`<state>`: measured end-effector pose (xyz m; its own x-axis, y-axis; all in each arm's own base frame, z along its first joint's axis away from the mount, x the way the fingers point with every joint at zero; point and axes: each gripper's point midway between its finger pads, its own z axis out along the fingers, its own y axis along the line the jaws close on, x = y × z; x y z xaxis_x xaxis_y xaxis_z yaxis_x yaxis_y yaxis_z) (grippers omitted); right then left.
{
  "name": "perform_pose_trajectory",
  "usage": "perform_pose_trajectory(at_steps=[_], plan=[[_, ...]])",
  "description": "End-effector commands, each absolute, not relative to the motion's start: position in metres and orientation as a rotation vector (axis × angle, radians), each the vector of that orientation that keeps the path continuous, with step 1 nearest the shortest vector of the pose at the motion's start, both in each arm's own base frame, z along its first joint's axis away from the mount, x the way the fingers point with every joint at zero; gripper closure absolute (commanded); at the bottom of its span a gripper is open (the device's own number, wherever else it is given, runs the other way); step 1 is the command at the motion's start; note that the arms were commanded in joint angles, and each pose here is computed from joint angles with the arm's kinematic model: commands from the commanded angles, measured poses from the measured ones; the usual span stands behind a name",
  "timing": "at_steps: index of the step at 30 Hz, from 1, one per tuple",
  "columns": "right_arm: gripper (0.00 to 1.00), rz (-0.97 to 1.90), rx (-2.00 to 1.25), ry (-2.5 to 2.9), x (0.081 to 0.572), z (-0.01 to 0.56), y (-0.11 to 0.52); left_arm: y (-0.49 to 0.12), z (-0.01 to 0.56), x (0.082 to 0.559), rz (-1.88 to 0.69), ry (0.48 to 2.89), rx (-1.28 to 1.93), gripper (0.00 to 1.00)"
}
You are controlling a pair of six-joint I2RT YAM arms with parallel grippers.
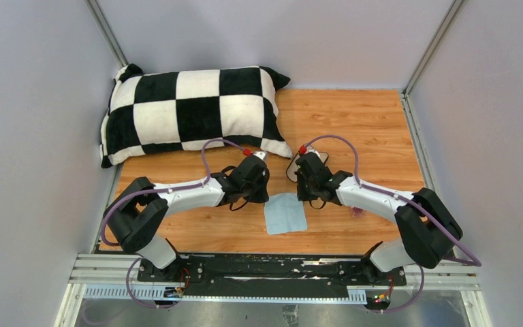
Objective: Organize the sunglasses
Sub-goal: Fold the glasses cleaning cloth at the center of the board.
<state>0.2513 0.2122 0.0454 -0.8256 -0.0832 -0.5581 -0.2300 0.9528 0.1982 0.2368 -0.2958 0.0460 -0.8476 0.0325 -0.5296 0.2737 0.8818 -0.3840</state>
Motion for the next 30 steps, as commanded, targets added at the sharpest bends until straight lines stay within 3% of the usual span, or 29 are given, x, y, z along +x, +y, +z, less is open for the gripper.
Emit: perform_pose_trajectory(at_steps=[1, 30], plan=[[1.00, 0.327, -0.187, 2.550, 0.246, 0.043, 0.202, -0.298, 0.050, 0.229, -0.650, 2.505, 0.272, 1.00], [1.00, 0.465, -0.213, 2.518, 0.202, 0.042, 0.190, -0.293, 0.037, 0.181, -0.692, 2.572, 0.373, 1.00]])
